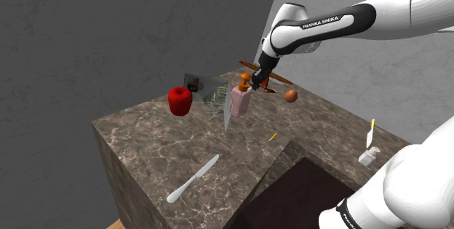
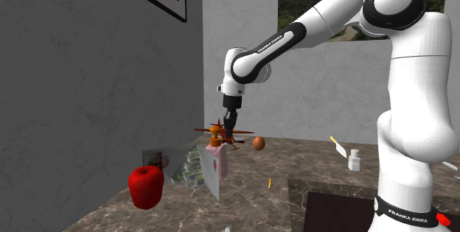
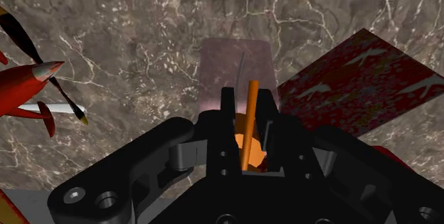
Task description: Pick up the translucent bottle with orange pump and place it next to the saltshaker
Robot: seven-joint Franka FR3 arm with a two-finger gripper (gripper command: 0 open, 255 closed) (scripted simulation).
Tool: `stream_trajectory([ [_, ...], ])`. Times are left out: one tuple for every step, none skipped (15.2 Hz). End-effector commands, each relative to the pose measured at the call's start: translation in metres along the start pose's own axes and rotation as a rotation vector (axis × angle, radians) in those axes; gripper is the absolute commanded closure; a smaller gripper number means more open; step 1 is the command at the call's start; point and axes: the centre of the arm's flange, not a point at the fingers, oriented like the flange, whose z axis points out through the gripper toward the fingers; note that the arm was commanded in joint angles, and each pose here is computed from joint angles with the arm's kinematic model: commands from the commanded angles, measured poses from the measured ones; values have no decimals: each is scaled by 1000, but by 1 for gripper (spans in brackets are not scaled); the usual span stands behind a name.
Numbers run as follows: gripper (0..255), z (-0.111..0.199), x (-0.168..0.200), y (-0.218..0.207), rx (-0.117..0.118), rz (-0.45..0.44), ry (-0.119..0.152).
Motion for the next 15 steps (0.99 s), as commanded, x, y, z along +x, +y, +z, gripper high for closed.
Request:
stream_trajectory([
  [255,0,0,0,0,0,0],
  [255,0,0,0,0,0,0],
  [255,0,0,0,0,0,0],
  [255,0,0,0,0,0,0],
  [255,0,0,0,0,0,0],
  [255,0,0,0,0,0,0],
  [255,0,0,0,0,0,0],
  [255,-5,0,0,0,0,0],
  [255,-10,1,0,0,0,0],
  [255,-16,2,0,0,0,0],
  [255,-21,2,0,0,0,0],
  [255,-26,3,0,0,0,0],
  [255,-31,3,0,0,0,0],
  [255,-37,4,0,0,0,0],
  [255,-42,4,0,0,0,0],
])
